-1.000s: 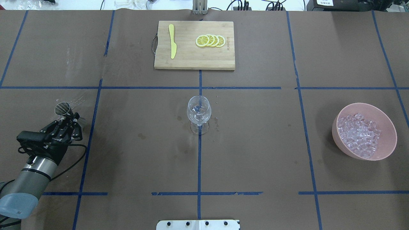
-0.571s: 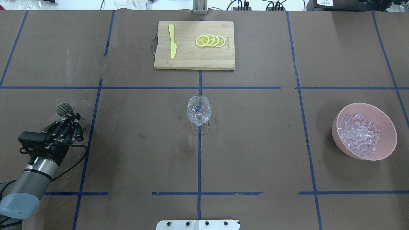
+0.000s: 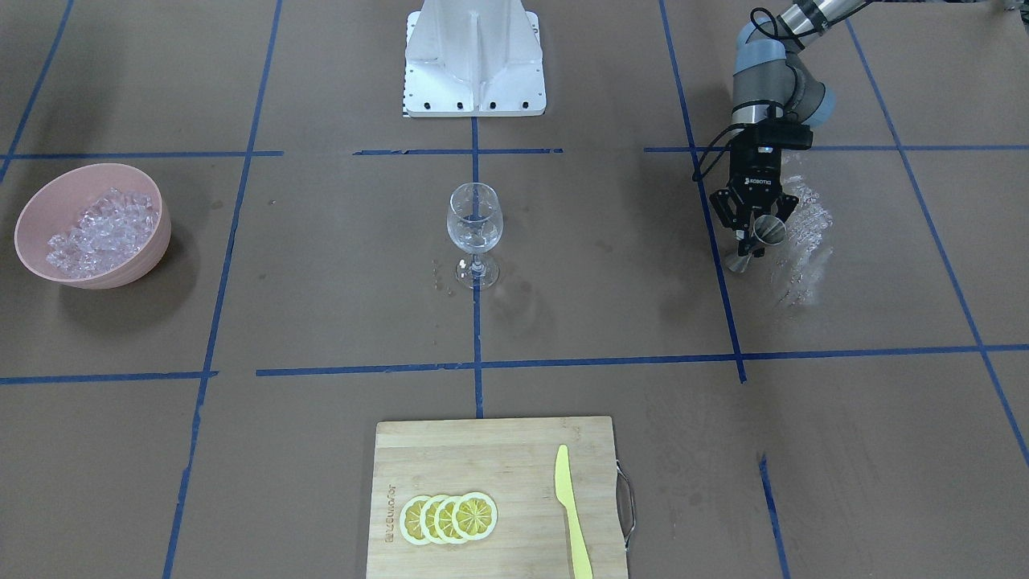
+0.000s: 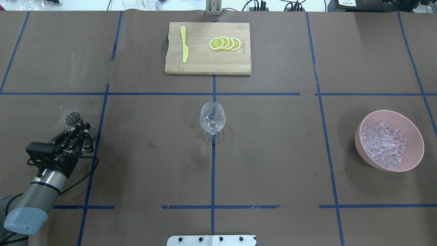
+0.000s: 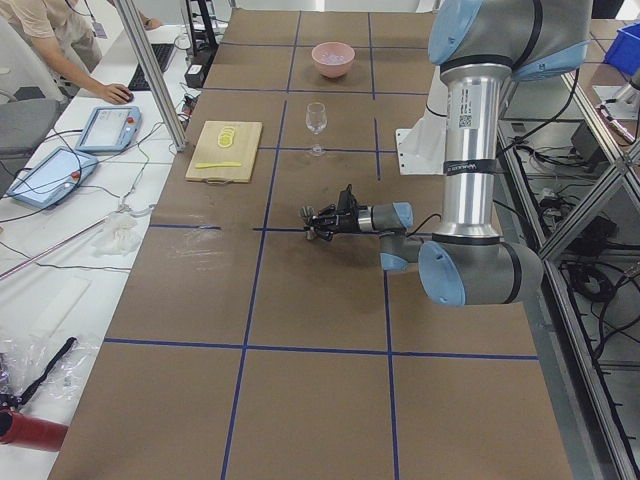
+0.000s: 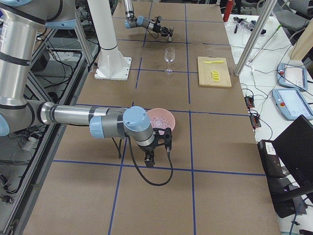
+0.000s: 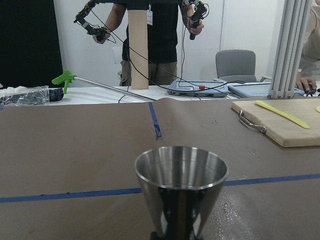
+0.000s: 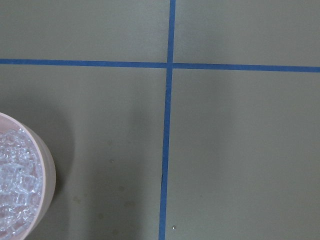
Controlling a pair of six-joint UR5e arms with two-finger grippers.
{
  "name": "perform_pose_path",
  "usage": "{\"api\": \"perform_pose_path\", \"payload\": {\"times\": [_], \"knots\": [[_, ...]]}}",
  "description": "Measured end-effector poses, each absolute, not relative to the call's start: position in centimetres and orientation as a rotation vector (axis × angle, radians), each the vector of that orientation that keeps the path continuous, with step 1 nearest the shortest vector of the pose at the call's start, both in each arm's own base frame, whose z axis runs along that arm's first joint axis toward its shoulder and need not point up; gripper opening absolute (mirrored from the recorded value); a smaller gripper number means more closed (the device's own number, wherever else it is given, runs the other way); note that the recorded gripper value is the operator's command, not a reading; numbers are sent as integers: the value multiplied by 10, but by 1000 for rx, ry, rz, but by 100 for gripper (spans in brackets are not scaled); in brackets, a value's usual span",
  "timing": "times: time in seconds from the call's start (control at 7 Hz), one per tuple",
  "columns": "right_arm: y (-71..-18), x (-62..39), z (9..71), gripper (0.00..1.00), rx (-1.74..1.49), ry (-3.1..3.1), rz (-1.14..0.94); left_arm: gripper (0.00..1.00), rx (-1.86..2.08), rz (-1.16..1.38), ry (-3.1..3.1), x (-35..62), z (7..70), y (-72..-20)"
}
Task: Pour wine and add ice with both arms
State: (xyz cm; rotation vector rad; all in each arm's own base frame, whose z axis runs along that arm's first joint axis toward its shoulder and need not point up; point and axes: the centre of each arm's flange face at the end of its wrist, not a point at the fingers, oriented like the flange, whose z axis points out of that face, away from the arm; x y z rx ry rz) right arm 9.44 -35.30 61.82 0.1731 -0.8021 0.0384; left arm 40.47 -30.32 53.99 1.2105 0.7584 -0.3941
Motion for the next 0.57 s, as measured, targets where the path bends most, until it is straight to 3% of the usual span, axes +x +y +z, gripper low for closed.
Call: {"api": "perform_pose_path", "payload": {"times": [0.43,0.57], "knots": [[-353,95,618,100,174,-802,40,63,1209,-390,759,406,540,-303],[-353,95,618,100,174,-802,40,91,1209,-389,758,406,540,-303]]}}
